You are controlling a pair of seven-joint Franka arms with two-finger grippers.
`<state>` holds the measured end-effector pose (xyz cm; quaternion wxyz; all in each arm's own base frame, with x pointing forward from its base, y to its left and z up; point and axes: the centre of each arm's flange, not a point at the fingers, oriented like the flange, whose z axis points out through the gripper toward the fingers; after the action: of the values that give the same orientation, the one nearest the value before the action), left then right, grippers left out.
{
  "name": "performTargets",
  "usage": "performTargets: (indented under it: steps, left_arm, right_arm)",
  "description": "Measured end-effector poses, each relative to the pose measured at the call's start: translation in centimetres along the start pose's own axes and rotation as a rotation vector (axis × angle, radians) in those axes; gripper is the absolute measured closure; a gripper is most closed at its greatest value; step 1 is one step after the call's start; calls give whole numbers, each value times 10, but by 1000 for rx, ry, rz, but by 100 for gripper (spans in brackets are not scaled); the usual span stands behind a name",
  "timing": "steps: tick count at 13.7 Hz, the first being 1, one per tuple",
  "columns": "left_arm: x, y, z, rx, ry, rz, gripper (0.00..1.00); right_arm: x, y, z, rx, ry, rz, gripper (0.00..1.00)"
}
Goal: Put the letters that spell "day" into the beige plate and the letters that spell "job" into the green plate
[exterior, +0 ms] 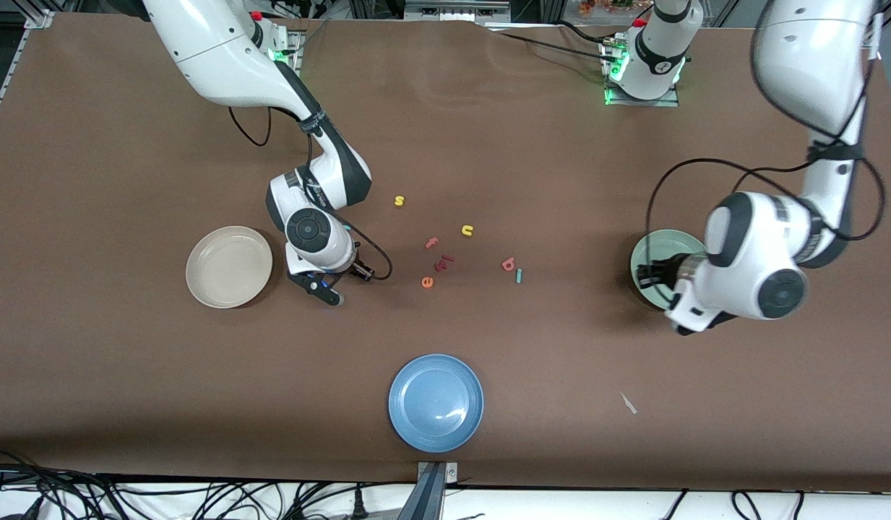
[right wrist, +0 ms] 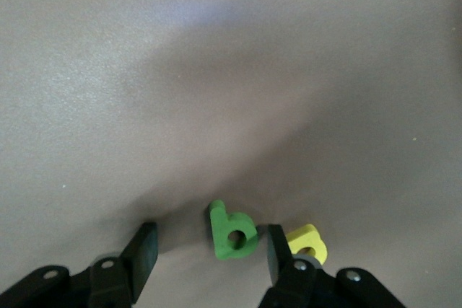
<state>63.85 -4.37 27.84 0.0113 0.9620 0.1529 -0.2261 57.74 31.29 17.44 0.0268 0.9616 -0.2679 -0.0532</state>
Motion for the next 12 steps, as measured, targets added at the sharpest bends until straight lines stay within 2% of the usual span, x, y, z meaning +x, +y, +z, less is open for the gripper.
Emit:
performTargets:
  steps: [2,5,6,7,9,12]
  left_arm:
    - [9,-36,31,49,-50,37,75]
    - [24,-58,82,51,-71,60,74]
    - [27,-60,96,49,-72,61,70]
    - [28,-61,104,48,-73,62,70]
    - [28,-59,101,45,-60,65,56]
    - [19,-44,61,24,9,58,25]
  right_arm:
    - [0,0,0,0,0,0,30]
    - [0,0,0,2,1,0,33]
    - [0,-1,-1,5,3,-1,39]
    - [-1,-1,-2,7,4,-2,49]
    - [-1,-2,-4,12,6,-2,73]
    - [-1,-2,-4,11,6,-2,73]
